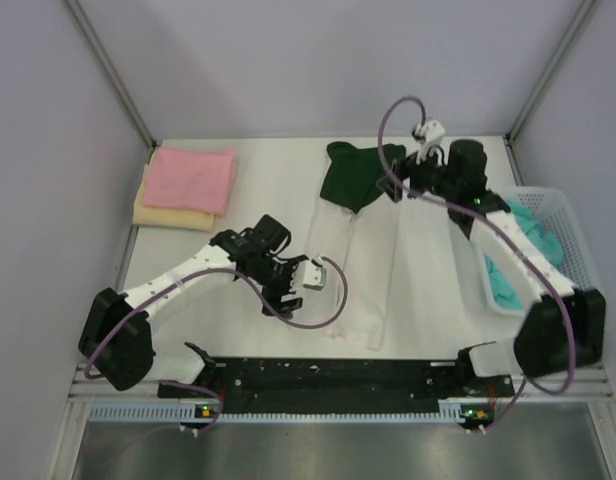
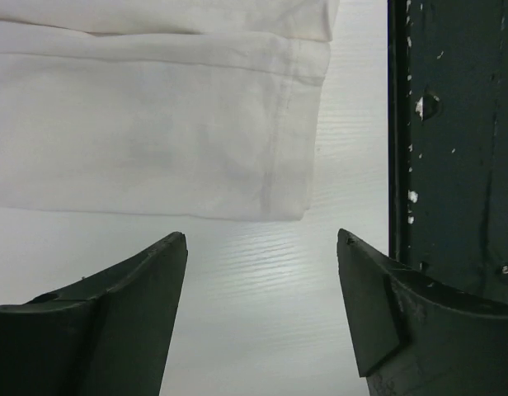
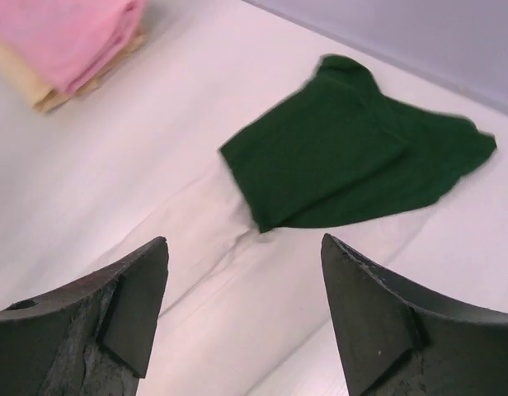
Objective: Fold and stack the t-shirts
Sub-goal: Rotate the tshirt 90 degrees, then grab the bottom of the folded rectangular tshirt with both arms
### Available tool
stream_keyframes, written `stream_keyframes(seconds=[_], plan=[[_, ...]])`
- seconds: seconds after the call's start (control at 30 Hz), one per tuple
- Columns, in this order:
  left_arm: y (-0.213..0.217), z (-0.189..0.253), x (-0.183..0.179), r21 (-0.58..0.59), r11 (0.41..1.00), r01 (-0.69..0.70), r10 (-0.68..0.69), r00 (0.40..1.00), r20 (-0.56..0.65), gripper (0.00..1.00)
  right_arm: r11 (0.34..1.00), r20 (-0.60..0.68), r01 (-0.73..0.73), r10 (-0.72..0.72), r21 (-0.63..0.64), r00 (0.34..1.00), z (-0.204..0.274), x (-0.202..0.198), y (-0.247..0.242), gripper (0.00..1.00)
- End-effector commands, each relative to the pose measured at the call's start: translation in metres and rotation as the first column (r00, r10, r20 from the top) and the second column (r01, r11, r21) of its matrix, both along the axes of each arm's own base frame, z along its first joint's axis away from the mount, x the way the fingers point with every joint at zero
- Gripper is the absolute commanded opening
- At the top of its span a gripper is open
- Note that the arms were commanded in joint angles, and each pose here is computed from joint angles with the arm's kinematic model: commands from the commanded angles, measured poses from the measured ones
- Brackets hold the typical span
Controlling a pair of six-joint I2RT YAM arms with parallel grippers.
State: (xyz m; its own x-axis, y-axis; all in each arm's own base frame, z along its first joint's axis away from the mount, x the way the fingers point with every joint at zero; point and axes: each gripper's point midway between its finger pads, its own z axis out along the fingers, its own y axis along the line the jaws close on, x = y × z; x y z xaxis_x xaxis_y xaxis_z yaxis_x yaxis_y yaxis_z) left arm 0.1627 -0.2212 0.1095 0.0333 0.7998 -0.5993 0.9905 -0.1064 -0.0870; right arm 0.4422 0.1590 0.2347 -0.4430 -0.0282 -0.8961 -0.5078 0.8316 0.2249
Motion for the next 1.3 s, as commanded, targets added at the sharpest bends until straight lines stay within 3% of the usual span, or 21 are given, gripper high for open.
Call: stream_keyframes(seconds=[0.0, 0.07, 0.13, 0.17, 0.23, 0.4, 0.5, 0.67, 0.8, 0.9, 0.93, 0.97, 1.03, 1.13, 1.2, 1.27], plan=[[-0.011, -0.017, 0.002, -0.099, 0.990, 0.095, -0.088, 0.993, 0.079, 0.81, 0.911, 0.275, -0.329, 0.392, -0.248, 0.878, -0.022, -0.095, 0.042, 0.76], [-0.015, -0.021, -0.009, -0.120, 0.983, 0.139, -0.129, 0.988, 0.081, 0.80, 0.851, 0.258, -0.408, 0.497, -0.331, 0.829, -0.047, -0.136, 0.056, 0.76], [-0.019, -0.030, -0.023, -0.109, 0.976, 0.186, -0.176, 0.980, 0.093, 0.79, 0.683, 0.115, -0.569, 0.680, -0.458, 0.724, -0.088, -0.190, 0.062, 0.76], [-0.019, -0.037, -0.026, -0.092, 0.976, 0.198, -0.188, 0.976, 0.108, 0.79, 0.569, 0.041, -0.643, 0.765, -0.512, 0.643, -0.105, -0.218, 0.061, 0.76], [-0.014, -0.052, -0.029, -0.038, 0.976, 0.214, -0.206, 0.967, 0.146, 0.77, 0.438, -0.038, -0.715, 0.839, -0.545, 0.543, -0.124, -0.257, 0.058, 0.76], [-0.003, -0.071, -0.022, 0.046, 0.981, 0.187, -0.193, 0.961, 0.197, 0.73, 0.235, -0.121, -0.791, 0.925, -0.565, 0.361, -0.154, -0.318, 0.054, 0.70], [-0.001, -0.080, -0.027, 0.076, 0.977, 0.200, -0.211, 0.960, 0.187, 0.71, 0.165, -0.199, -0.792, 0.920, -0.587, 0.339, -0.175, -0.328, 0.047, 0.69], [0.005, -0.102, -0.037, 0.176, 0.961, 0.214, -0.241, 0.959, 0.149, 0.63, 0.013, -0.314, -0.824, 0.921, -0.567, 0.230, -0.202, -0.354, 0.044, 0.68], [0.012, -0.109, -0.043, 0.222, 0.953, 0.206, -0.233, 0.967, 0.101, 0.41, -0.036, -0.355, -0.821, 0.912, -0.570, 0.206, -0.214, -0.356, 0.047, 0.63], [0.014, -0.105, -0.053, 0.225, 0.949, 0.220, -0.240, 0.969, 0.062, 0.20, -0.051, -0.381, -0.825, 0.902, -0.563, 0.204, -0.221, -0.359, 0.050, 0.36], [0.016, -0.104, -0.058, 0.234, 0.945, 0.228, -0.245, 0.969, 0.043, 0.07, -0.051, -0.404, -0.831, 0.889, -0.554, 0.215, -0.222, -0.360, 0.047, 0.25], [0.017, -0.101, -0.065, 0.241, 0.940, 0.241, -0.253, 0.967, 0.019, 0.00, -0.059, -0.424, -0.837, 0.880, -0.545, 0.214, -0.221, -0.361, 0.044, 0.16], [0.019, -0.089, -0.086, 0.238, 0.924, 0.299, -0.300, 0.953, -0.034, 0.00, -0.059, -0.422, -0.834, 0.881, -0.548, 0.215, -0.212, -0.363, 0.042, 0.00], [0.016, -0.069, -0.108, 0.192, 0.911, 0.366, -0.363, 0.930, -0.048, 0.00, -0.009, -0.353, -0.798, 0.900, -0.602, 0.256, -0.190, -0.357, 0.041, 0.00], [0.008, -0.055, -0.104, 0.162, 0.925, 0.342, -0.345, 0.939, -0.013, 0.00, 0.079, -0.290, -0.775, 0.900, -0.627, 0.326, -0.172, -0.347, 0.041, 0.00], [-0.001, -0.045, -0.084, 0.180, 0.950, 0.256, -0.271, 0.961, 0.065, 0.00, 0.223, -0.222, -0.766, 0.875, -0.603, 0.430, -0.150, -0.331, 0.040, 0.00]])
